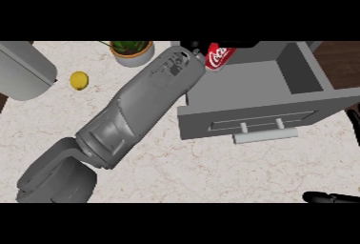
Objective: Pick up the can, place it into the drawer and close the drawer
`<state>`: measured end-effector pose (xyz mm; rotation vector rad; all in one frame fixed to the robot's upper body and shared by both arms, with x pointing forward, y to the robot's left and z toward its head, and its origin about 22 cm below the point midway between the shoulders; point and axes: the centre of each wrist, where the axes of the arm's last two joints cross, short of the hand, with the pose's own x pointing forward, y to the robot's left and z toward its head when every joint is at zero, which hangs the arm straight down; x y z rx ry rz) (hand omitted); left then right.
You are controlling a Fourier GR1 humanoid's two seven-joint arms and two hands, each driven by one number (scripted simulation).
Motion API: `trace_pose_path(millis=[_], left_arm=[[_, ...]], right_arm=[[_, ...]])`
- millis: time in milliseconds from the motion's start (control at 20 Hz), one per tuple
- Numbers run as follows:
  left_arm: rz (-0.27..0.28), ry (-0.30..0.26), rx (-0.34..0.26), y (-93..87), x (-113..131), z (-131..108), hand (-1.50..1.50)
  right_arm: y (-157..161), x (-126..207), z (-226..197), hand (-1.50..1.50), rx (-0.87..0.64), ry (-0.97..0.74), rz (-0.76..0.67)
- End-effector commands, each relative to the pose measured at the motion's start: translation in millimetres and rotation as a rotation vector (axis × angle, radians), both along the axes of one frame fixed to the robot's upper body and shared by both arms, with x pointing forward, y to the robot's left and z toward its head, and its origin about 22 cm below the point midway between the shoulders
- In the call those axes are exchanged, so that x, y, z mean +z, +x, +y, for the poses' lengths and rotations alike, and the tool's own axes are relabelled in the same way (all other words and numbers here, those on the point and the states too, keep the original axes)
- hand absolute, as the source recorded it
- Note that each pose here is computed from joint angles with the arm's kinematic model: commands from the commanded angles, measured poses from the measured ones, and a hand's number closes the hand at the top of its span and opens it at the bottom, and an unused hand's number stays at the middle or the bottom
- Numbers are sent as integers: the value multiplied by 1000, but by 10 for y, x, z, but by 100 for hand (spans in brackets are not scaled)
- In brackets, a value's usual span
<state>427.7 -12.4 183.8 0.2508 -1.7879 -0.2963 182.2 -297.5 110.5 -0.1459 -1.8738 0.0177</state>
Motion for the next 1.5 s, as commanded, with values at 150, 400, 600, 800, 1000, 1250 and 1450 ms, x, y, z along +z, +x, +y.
trace_pose_path(millis=[150,400,600,800,1000,1250,1450], left_arm=[[7,15,54,14,-106,36,-150],[8,15,86,27,-215,90,-150],[-19,16,108,17,-314,122,-150],[-20,-24,129,-14,-466,171,-150],[3,-65,130,29,-167,76,-150],[-4,-113,114,14,-205,84,-150],[14,-176,134,-23,-252,81,-150]], right_arm=[[-1,107,19,-150,14,-13,-13],[69,78,57,-150,18,-7,-14],[55,74,60,-150,9,-14,-14],[-39,43,44,-150,29,-49,-41],[-35,228,-43,-150,-39,-209,-105],[5,345,99,-150,12,-358,-151],[-51,506,187,-150,-2,-433,-199]])
